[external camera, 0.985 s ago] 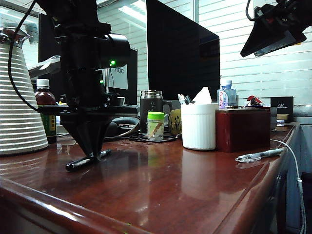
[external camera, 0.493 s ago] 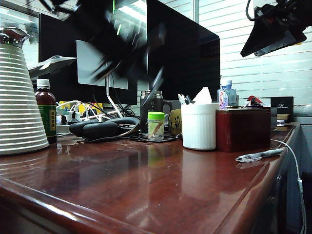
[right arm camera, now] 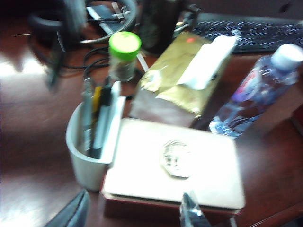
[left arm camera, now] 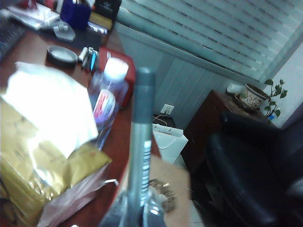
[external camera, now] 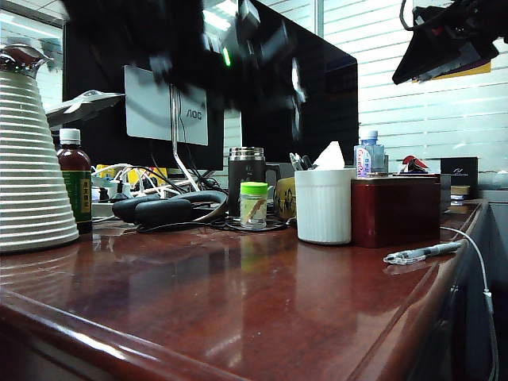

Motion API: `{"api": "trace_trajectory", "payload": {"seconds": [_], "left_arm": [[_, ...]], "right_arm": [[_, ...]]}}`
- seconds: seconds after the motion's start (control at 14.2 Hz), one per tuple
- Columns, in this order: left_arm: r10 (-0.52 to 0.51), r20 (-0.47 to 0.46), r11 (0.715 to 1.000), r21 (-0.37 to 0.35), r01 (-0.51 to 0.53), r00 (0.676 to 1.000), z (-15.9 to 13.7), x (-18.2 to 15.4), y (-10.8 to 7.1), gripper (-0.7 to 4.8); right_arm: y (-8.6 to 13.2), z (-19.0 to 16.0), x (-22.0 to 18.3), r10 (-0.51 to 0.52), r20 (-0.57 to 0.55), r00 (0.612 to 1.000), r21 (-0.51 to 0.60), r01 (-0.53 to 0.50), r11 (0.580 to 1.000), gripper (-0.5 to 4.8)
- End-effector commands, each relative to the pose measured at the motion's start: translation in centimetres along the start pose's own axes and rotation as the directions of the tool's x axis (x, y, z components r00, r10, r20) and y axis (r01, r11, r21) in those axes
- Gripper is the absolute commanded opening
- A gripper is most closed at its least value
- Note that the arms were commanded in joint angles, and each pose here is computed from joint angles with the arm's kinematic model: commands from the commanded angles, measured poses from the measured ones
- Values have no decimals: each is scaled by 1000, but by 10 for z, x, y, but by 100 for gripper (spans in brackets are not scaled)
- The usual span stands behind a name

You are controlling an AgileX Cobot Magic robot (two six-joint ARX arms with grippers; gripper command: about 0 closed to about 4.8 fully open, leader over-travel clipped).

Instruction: Pick up all the pens on the desk and put them into the pen holder one by one.

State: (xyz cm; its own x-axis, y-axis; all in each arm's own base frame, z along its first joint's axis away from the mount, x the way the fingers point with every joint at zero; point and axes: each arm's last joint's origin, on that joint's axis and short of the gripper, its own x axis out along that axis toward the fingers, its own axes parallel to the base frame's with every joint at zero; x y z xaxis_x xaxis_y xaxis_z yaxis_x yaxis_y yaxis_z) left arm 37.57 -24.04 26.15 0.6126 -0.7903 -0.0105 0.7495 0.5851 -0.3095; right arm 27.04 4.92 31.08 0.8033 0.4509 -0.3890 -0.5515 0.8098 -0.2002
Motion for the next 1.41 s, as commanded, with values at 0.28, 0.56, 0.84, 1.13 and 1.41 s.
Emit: {"api": "trace_trajectory", "payload": {"seconds": [0.28,0.56,0.84,1.13,1.41], "left_arm": [[-105,85,994,18,104,991,-26,20,-11,-6],[-107,3,991,87,106,994,-45,25,-7,-6],[-88,-44,980,176,95,995,-53,26,-4,-6],[-96,-44,979,174,102,994,-52,26,-5,135],[-278,-89,953,96,286,957,-5,4,-32,166]], "right_arm": [[-4,4,-2,-29,37,999,-13,29,999,252],[-6,3,-1,-33,32,999,-9,33,999,251],[-6,2,-1,-28,26,999,-7,28,1000,251],[-6,2,-1,-28,26,999,-7,28,1000,252],[-4,-7,-2,-3,-59,998,-24,2,1000,252]]}}
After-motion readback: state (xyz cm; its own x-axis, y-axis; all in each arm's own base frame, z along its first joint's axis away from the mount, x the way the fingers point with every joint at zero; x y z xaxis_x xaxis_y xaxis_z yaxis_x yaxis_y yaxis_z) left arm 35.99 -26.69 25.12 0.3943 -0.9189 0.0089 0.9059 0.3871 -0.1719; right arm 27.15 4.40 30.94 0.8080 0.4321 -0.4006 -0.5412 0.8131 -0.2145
